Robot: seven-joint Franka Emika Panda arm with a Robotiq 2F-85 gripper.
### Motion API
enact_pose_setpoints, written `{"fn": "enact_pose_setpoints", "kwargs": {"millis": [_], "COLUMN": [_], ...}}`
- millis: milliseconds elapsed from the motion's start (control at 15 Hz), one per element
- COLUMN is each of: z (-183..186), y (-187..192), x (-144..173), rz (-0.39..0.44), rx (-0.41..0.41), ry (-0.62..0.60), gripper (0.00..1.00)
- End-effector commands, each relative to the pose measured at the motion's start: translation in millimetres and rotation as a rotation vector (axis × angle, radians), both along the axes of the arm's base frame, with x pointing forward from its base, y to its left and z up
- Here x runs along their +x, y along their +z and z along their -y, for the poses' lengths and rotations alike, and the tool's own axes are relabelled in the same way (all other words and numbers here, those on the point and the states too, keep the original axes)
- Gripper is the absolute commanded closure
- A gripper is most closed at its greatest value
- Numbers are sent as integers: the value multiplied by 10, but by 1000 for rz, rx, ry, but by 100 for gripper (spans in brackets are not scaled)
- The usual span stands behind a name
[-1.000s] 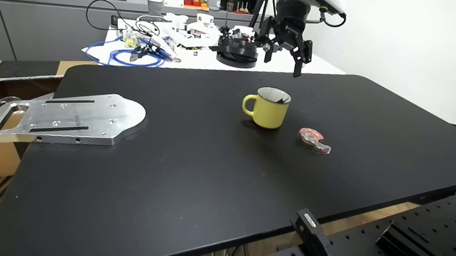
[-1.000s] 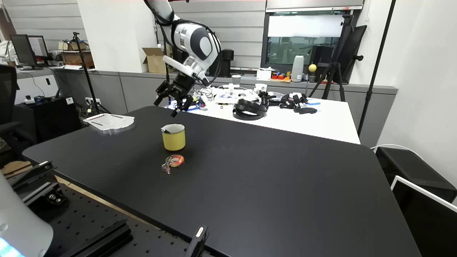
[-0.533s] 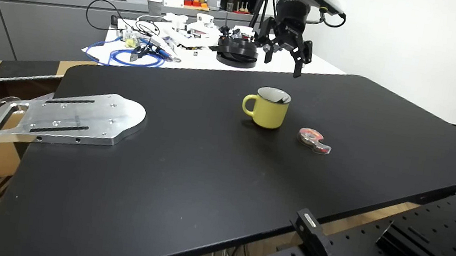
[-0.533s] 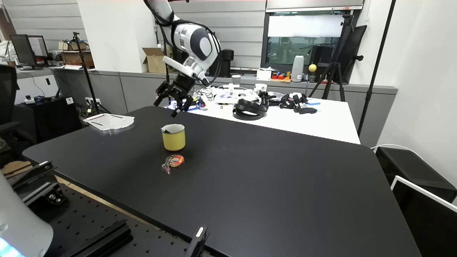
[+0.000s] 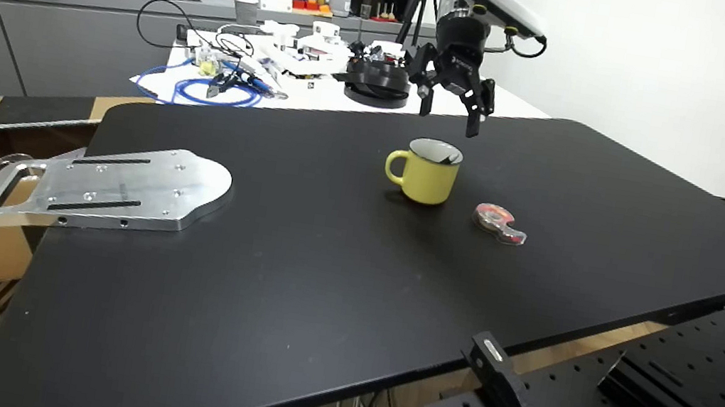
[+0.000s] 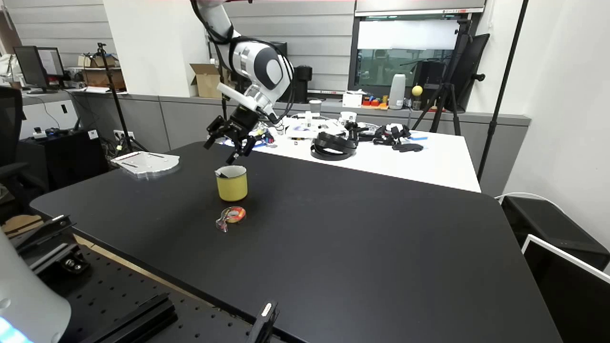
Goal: Take the pen from the cup and put it on the table
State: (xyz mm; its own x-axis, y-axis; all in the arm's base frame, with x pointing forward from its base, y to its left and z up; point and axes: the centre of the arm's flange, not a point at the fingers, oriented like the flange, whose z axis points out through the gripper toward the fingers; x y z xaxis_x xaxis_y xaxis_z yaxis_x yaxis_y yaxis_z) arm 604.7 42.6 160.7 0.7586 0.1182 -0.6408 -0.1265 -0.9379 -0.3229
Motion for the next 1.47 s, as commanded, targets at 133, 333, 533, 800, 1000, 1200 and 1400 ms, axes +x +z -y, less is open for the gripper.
{"fn": "enact_pose_setpoints", "kwargs": {"millis": [133,333,533,800,1000,1200,1400], "z": [36,37,35,29,26,24,21], "y": [-127,-180,-213,-258,-293,-312,-322], "x": [17,0,-10,-24,-33,-37,-37], "rz": [-33,-42,-47,-54,-59,-59,-61], "rx": [-7,-8,-8,-7,-7,-8,-9], "ry": [-6,-6,-5,-4,-3,1,2], "gripper": [0,0,0,0,0,25,40]}}
